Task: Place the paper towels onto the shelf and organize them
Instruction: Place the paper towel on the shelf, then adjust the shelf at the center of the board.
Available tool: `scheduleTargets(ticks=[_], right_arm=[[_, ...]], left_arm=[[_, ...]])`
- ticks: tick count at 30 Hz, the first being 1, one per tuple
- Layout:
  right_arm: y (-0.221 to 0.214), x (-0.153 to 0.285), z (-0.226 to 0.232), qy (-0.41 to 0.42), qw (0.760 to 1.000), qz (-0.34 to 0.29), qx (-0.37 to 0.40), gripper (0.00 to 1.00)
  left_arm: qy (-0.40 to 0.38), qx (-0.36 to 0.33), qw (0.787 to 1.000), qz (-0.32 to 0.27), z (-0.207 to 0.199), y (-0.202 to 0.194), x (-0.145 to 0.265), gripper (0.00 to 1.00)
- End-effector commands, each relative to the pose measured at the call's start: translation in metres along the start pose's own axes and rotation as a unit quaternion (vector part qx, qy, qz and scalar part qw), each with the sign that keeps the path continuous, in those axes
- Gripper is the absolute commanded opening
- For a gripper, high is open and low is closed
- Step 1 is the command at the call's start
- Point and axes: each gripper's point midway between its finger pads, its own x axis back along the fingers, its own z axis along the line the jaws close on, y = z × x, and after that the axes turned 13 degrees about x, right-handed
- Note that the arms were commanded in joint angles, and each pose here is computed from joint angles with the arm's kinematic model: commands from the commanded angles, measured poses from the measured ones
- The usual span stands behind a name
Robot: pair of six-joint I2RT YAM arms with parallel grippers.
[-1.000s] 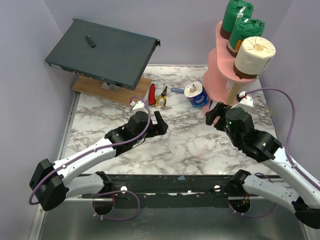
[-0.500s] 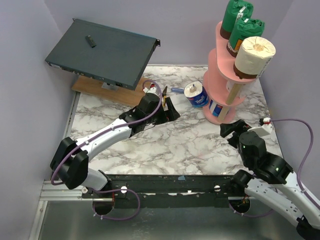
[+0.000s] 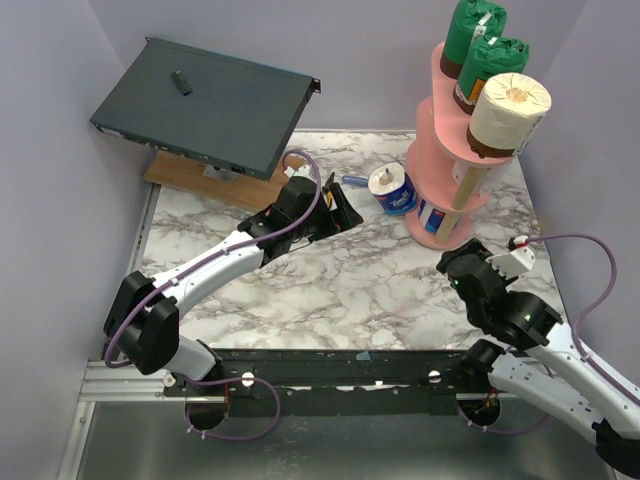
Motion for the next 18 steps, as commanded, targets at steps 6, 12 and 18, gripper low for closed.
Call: scheduleTargets(ticks=[6,12,18], right_arm=[[-0.009,-0.017,-0.021,-0.064,0.997,-0.029,0.019,0.82],[0.005,-0.018,0.003,-0.010,0.996,-0.053,0.076,0.90],[0.066,0.003,0.038,0.084,0.980,-0.160,0.084,0.84]], left_arm=[[-0.006,0.015,1.000,0.005,-0.006,0.008,-0.006,0.93],[-0.010,0.036,0.999,0.024,-0.004,0.019,-0.018,0.93],[-0.019,0.046,0.998,0.024,0.005,0.014,-0.012,0.92]])
